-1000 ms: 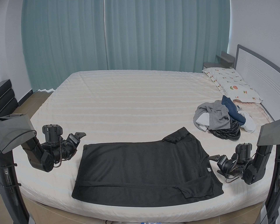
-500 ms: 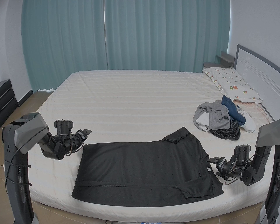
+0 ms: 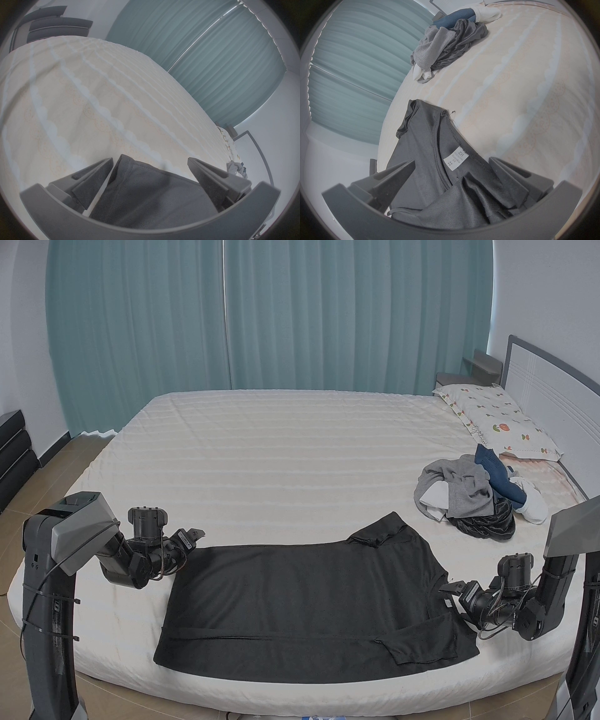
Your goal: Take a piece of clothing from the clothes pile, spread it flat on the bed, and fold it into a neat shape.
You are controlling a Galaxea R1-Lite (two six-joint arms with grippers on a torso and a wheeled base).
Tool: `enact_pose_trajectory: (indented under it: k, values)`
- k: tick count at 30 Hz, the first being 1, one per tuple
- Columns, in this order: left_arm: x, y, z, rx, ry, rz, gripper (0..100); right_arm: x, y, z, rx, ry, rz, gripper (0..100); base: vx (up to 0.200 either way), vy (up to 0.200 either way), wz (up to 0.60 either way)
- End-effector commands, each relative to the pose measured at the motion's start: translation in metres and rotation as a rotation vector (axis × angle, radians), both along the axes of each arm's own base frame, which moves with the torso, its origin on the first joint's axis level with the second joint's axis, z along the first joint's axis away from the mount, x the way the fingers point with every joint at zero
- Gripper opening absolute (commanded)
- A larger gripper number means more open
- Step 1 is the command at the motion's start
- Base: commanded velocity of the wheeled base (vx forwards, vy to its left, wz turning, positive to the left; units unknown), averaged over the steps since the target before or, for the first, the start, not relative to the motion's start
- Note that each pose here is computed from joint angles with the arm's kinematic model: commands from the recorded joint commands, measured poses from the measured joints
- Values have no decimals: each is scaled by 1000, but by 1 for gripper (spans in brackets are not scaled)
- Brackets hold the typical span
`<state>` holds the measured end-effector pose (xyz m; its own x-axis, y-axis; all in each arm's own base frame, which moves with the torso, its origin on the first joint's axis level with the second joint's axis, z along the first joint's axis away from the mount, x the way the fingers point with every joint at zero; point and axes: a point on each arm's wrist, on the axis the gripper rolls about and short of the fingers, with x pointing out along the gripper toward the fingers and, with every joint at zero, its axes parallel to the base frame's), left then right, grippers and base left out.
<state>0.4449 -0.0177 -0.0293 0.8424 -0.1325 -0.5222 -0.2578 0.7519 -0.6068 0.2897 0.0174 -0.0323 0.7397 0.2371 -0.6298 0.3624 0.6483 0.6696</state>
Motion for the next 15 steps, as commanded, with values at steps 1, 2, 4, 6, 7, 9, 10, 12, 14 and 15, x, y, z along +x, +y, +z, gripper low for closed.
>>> enact_pose_trajectory:
  k: [1,2,4,6,7,9,10,12,14,15]
  values:
    - [0,-2,-4,13,7,-13,100,0,1,-2,0,7,3,100,0,0,0]
    - [0,-2,-5,18,6,-14,100,0,1,-2,0,7,3,100,0,0,0]
    - [-1,-2,-8,22,13,-14,100,0,1,-2,0,7,3,100,0,0,0]
    - [0,-2,-9,23,13,-13,100,0,1,-2,0,8,3,100,0,0,0]
    - [0,-2,-9,23,13,-13,100,0,1,-2,0,7,3,100,0,0,0]
    - [0,-2,-9,23,13,-17,100,0,1,-2,0,7,3,100,0,0,0]
    - [0,-2,-9,23,13,-17,100,0,1,-2,0,7,3,100,0,0,0]
    - [0,-2,-9,23,13,-17,100,0,1,-2,0,7,3,100,0,0,0]
    - [-1,-2,-9,23,13,-17,100,0,1,-2,0,7,3,100,0,0,0]
    - [0,-2,-9,23,12,-15,100,0,1,-2,0,7,3,100,0,0,0]
